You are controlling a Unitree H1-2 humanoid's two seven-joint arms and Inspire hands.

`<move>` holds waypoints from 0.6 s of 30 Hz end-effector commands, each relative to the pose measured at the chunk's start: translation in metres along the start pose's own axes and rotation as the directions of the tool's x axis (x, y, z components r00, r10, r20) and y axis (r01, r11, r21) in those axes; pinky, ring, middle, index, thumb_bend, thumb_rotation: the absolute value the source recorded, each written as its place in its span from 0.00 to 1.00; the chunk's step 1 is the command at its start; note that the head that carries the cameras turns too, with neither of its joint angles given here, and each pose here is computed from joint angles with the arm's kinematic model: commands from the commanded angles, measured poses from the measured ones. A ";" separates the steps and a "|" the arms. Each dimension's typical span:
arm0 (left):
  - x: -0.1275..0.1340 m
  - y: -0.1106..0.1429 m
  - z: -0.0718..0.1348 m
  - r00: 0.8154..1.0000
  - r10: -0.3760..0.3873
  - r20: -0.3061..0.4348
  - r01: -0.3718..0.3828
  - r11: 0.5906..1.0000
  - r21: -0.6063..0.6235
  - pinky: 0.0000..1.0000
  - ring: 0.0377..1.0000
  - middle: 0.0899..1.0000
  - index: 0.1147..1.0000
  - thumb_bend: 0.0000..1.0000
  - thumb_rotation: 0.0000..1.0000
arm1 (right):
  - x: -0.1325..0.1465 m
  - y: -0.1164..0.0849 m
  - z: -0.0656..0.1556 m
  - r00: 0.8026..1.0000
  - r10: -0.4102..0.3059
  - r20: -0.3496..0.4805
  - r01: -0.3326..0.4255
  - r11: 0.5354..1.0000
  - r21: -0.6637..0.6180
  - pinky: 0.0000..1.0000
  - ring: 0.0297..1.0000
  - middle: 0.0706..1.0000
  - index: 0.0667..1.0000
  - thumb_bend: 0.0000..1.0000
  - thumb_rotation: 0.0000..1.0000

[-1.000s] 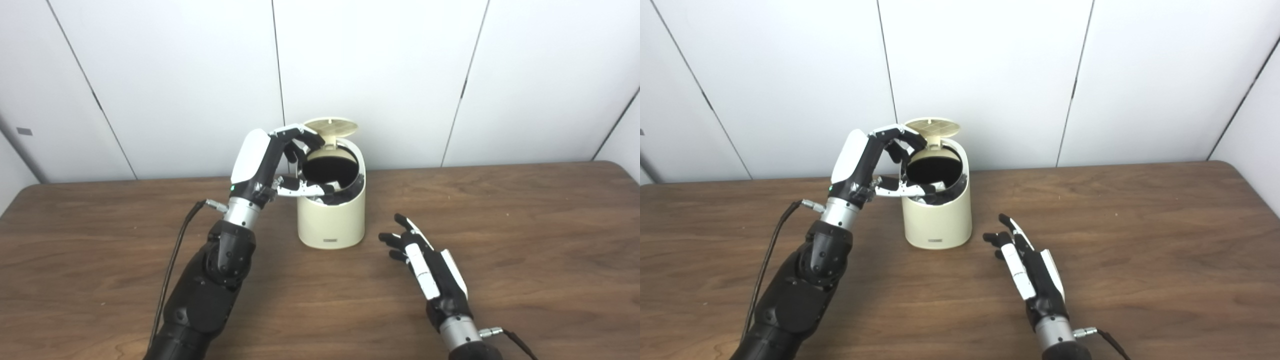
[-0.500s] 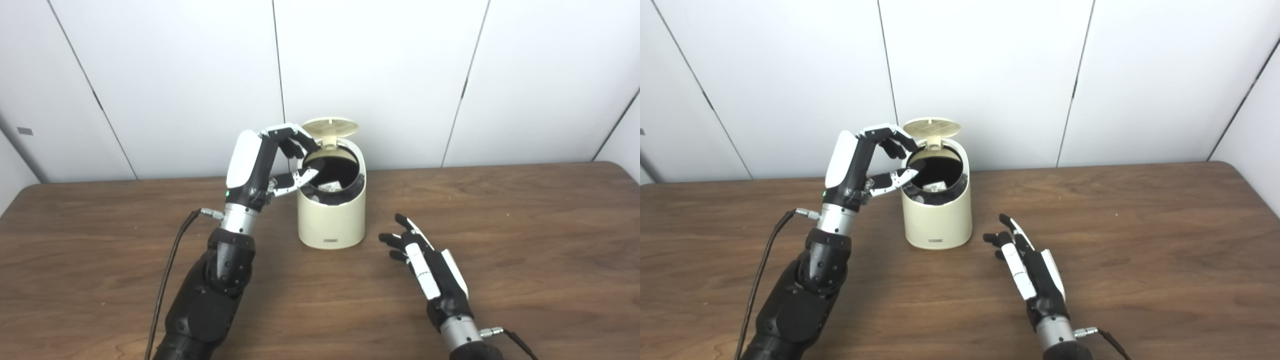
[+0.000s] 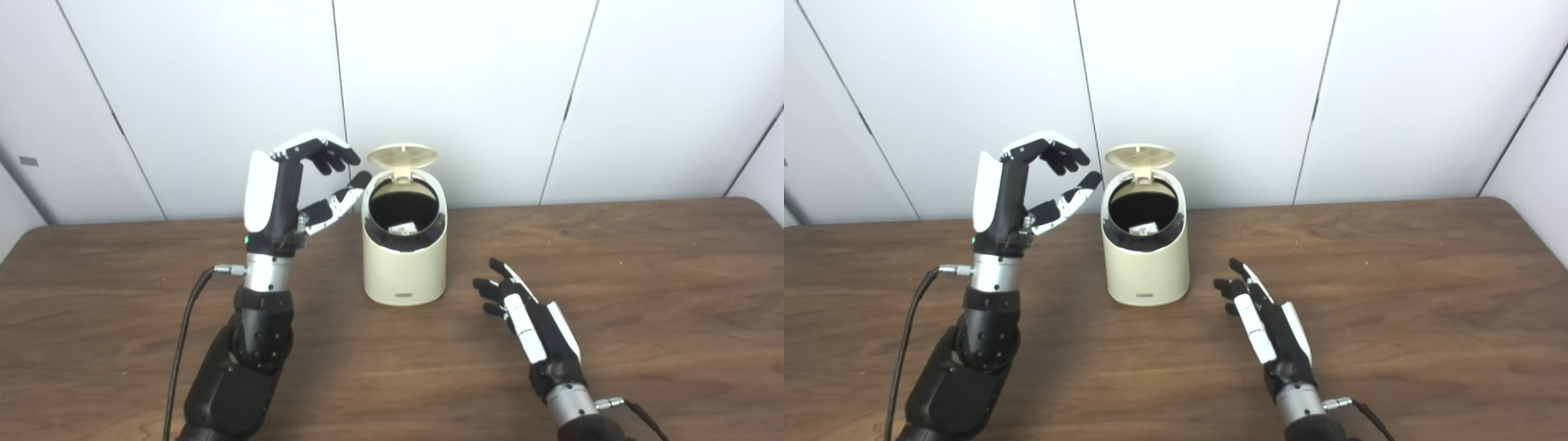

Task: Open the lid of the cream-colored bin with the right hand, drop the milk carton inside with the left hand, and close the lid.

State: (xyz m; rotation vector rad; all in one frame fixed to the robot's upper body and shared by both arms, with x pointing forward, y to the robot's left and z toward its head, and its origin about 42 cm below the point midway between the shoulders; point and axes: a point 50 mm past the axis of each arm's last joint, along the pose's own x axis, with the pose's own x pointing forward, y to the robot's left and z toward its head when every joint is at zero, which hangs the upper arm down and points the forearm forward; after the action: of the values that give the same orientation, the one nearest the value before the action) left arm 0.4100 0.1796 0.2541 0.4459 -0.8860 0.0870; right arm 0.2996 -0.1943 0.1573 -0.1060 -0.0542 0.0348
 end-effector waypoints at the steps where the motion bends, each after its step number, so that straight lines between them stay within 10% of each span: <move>1: 0.010 0.010 0.009 0.999 0.046 0.013 -0.046 0.999 -0.021 0.36 0.42 0.45 0.41 0.48 0.00 | 0.013 -0.001 0.030 0.989 -0.014 0.150 0.011 1.000 0.019 0.83 0.88 0.88 0.90 0.50 0.92; 11: -0.041 0.031 -0.009 0.933 0.057 -0.356 -0.112 0.985 -0.134 0.41 0.45 0.44 0.45 0.50 0.00 | 0.055 -0.013 0.081 0.937 -0.032 0.348 0.100 0.979 -0.179 0.77 0.92 0.99 0.90 0.52 0.87; 18: -0.075 0.030 -0.012 0.849 -0.050 -0.526 -0.083 0.971 -0.225 0.64 0.69 0.71 0.71 0.57 0.52 | 0.084 -0.014 0.129 0.915 0.022 0.402 0.104 0.952 -0.288 0.76 0.85 0.89 0.90 0.55 0.92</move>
State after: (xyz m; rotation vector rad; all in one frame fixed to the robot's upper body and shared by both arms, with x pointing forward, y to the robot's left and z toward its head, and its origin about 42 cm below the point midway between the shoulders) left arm 0.3607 0.2239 0.1806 0.1885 -0.2806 0.1254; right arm 0.3739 -0.1958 0.2653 -0.3862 -0.3981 -0.0017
